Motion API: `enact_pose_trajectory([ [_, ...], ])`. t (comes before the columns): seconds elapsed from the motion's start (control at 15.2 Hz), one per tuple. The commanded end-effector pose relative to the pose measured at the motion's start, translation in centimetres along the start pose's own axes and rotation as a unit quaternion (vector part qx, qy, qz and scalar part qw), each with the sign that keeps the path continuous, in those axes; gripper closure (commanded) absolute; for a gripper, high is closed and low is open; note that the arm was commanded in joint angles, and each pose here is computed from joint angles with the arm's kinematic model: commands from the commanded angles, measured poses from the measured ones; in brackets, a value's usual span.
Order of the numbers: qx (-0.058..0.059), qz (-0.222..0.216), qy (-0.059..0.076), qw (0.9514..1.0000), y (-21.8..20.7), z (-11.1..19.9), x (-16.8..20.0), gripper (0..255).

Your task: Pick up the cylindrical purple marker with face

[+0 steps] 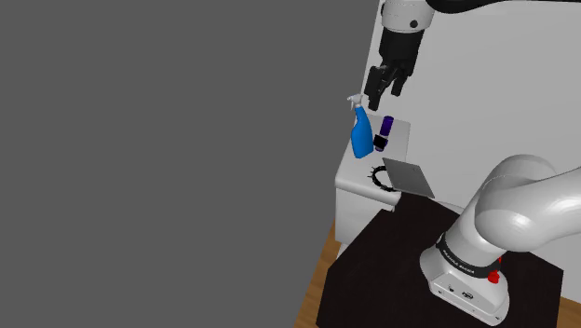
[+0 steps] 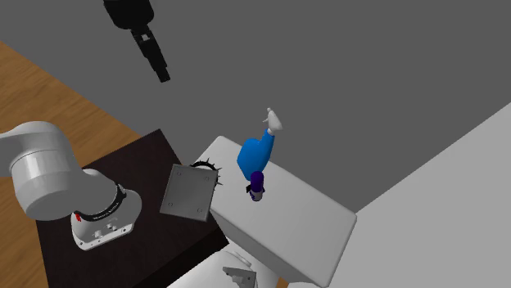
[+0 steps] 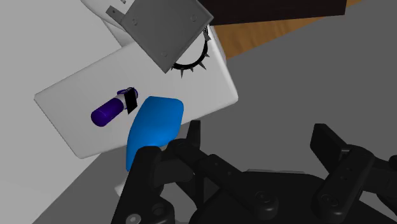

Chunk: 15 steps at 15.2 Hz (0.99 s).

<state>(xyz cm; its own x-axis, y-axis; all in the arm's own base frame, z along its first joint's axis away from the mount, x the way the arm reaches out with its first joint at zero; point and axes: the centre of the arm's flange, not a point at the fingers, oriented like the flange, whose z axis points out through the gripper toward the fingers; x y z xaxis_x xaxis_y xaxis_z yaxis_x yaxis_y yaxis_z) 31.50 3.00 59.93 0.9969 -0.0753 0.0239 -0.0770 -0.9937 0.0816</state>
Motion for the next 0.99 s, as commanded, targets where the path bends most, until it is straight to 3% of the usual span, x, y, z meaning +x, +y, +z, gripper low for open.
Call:
enact_pose_trajectory([
  [0.0, 0.000, 0.000, 0.000, 1.0000, 0.0, 0.0, 0.0, 0],
  [0.92, 0.022, -0.017, -0.007, 0.9996, 14.8, 11.0, 4.7, 0],
])
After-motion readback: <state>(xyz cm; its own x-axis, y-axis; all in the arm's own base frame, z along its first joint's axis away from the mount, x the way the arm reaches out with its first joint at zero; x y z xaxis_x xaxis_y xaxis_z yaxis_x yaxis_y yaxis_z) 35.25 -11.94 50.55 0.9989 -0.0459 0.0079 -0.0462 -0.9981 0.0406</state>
